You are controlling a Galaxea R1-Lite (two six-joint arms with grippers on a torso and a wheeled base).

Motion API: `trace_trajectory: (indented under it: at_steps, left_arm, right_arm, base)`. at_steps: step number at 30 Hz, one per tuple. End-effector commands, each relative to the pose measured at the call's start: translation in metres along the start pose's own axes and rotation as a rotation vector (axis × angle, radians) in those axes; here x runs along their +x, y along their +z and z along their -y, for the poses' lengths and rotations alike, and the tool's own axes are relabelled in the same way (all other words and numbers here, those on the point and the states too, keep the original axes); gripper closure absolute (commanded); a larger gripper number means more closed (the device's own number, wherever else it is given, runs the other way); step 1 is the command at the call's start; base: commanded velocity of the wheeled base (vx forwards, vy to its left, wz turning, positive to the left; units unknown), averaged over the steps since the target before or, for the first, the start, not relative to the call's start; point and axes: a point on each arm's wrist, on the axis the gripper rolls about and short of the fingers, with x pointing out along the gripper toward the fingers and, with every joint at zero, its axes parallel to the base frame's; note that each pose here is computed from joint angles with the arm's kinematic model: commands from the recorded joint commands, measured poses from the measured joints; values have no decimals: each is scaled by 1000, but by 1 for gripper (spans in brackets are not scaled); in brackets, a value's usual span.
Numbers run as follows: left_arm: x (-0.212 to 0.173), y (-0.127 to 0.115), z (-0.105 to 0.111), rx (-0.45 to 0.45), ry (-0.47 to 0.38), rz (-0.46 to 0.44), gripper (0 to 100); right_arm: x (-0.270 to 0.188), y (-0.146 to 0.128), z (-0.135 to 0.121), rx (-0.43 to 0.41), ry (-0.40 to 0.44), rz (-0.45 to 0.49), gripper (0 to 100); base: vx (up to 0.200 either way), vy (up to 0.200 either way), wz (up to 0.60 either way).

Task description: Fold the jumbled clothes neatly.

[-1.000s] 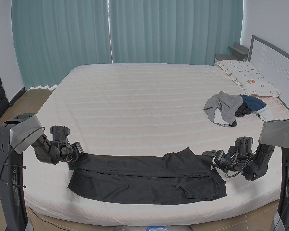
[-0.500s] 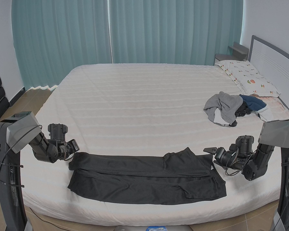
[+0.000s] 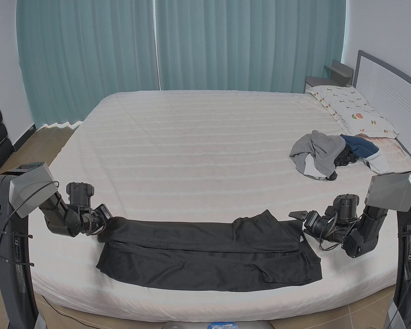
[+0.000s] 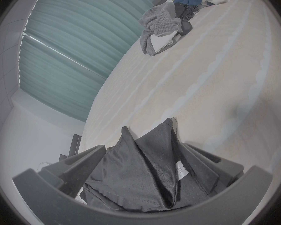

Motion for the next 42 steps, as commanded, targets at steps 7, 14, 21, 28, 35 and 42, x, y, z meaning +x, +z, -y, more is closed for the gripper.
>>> trace_trajectory:
  at_steps: [7, 14, 21, 28, 35, 42]
  left_arm:
    - [-6, 3, -7, -38, -56, -30, 100]
    - [-6, 2, -7, -37, -60, -27, 100]
    - [-6, 2, -7, -42, -59, -28, 100]
    - [-6, 1, -7, -39, -56, -26, 100]
    - [-6, 2, -7, -39, -55, -22, 100]
    - [-6, 2, -7, -39, -54, -21, 100]
  right_arm:
    - [10, 0, 2, -12, -2, 10, 0]
    - [11, -3, 1, -26, -6, 8, 0]
    - [15, -8, 2, -48, -12, -3, 0]
    - [17, -2, 4, -62, -40, 44, 100]
    - [19, 2, 4, -62, -40, 64, 100]
    - [19, 4, 11, -57, -59, 74, 100]
  base:
    - [0, 0, 0]
    - [0, 0, 0]
    - [0, 0, 0]
    - [0, 0, 0]
    - [0, 0, 0]
    - [0, 0, 0]
